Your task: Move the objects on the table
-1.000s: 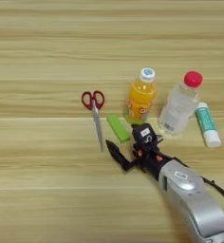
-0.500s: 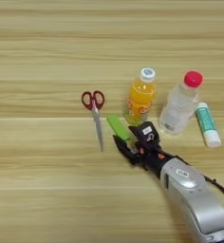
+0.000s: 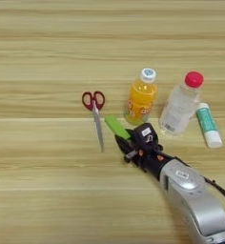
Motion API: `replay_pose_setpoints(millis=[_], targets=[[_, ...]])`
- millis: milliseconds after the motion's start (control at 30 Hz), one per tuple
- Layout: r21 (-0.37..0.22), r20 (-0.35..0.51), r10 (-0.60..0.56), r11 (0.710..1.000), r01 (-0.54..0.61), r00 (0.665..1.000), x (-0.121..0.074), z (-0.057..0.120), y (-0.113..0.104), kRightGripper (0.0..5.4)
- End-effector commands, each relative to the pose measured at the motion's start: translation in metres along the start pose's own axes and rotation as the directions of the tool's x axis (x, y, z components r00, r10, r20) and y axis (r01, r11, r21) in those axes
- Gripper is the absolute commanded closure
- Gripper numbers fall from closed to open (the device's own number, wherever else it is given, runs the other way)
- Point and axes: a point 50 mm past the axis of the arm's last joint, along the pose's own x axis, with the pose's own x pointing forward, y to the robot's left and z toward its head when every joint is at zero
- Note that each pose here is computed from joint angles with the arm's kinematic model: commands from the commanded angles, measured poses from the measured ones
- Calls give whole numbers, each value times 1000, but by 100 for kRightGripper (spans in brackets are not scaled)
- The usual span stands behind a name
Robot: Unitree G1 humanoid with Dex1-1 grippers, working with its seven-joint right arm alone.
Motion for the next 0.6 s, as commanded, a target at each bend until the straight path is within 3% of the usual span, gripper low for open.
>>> replay_pose_setpoints(millis=[33, 267, 600], targets=[[-8, 10, -32, 999, 32, 999, -2, 2, -5, 401], [-8, 25, -34, 999, 34, 999, -2, 6, -4, 401], [-26, 123, -31, 999, 35, 992, -8, 26, -3, 401]])
